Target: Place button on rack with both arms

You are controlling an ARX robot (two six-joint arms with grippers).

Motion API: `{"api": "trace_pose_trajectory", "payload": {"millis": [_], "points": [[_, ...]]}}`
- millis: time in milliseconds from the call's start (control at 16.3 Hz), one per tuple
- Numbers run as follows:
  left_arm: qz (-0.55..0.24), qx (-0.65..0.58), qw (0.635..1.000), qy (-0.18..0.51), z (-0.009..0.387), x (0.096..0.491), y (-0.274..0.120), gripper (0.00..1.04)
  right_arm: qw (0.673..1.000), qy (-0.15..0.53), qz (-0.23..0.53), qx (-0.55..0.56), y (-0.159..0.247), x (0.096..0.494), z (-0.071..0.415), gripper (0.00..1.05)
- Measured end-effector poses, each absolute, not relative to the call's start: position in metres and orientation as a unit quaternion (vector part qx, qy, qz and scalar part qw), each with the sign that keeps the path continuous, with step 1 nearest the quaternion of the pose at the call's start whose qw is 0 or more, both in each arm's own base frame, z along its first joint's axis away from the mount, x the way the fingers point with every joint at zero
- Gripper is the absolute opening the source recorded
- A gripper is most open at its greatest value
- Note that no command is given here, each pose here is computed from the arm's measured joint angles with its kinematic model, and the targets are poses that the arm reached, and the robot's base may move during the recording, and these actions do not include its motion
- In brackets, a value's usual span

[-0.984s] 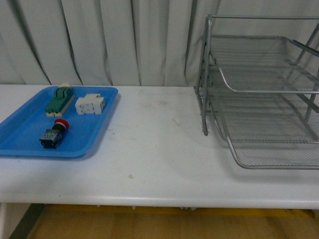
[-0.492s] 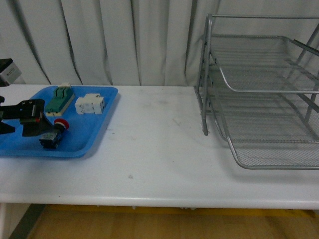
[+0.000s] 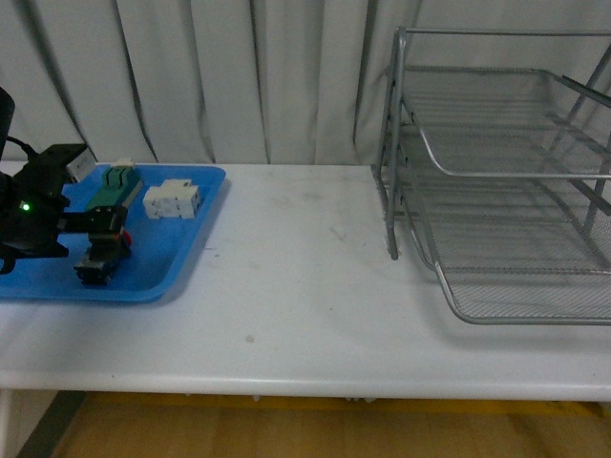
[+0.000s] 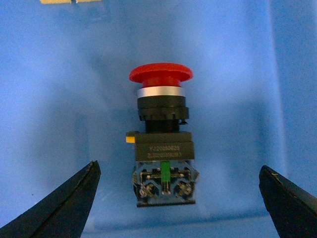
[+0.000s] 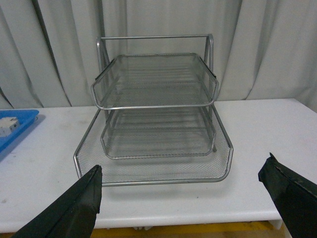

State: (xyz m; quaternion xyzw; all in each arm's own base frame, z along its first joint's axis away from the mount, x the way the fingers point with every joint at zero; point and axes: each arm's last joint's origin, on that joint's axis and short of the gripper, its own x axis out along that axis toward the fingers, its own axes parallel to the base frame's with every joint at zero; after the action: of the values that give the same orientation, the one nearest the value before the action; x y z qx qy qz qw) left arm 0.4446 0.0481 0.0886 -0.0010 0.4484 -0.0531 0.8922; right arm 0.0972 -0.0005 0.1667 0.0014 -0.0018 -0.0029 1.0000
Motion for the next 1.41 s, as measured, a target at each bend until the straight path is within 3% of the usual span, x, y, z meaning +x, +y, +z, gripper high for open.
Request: {"api": "trace_pose_trajectory", "payload": {"millis": [369, 553, 676, 738, 861, 1107, 1168, 1291, 1414], "points": [[-0.039, 0.009, 0.896, 0.442, 0.069, 0.473, 0.052, 0.98, 1.0, -0.002, -0.003, 0.001, -0.001, 0.097, 0.167, 0.98], [-0.045, 0.014, 0.889, 0.456, 0.062, 0.471, 0.049, 0.72, 1.0, -0.002, -0.003, 0.001, -0.001, 0.097, 0.167, 0.98], [-0.049, 0.013, 0.889, 0.456, 0.06, 0.469, 0.048, 0.47, 1.0, -0.002, -0.003, 0.001, -0.001, 0.097, 0.167, 0.98], [-0.052, 0.006, 0.891, 0.451, 0.064, 0.464, 0.047, 0.39, 1.0, -0.002, -0.003, 0.001, -0.001, 0.097, 0.167, 0.98], [-0.056, 0.001, 0.898, 0.436, 0.082, 0.442, 0.044, 0.37, 1.0, -0.002, -0.003, 0.001, -0.001, 0.097, 0.167, 0.98], [-0.057, 0.017, 0.935, 0.351, 0.159, 0.368, 0.036, 0.37, 1.0, -0.002, -0.003, 0.001, -0.001, 0.097, 0.167, 0.98], [-0.055, 0.015, 0.938, 0.342, 0.169, 0.338, 0.035, 0.37, 1.0, -0.002, -0.003, 0.001, -0.001, 0.097, 0.167, 0.98], [-0.025, -0.002, 0.924, 0.383, 0.17, 0.236, 0.034, 0.37, 1.0, -0.002, -0.003, 0.001, -0.001, 0.097, 0.167, 0.98], [0.017, 0.005, 0.926, 0.377, 0.172, 0.178, 0.032, 0.36, 1.0, -0.002, -0.003, 0.001, -0.001, 0.097, 0.167, 0.98]]}}
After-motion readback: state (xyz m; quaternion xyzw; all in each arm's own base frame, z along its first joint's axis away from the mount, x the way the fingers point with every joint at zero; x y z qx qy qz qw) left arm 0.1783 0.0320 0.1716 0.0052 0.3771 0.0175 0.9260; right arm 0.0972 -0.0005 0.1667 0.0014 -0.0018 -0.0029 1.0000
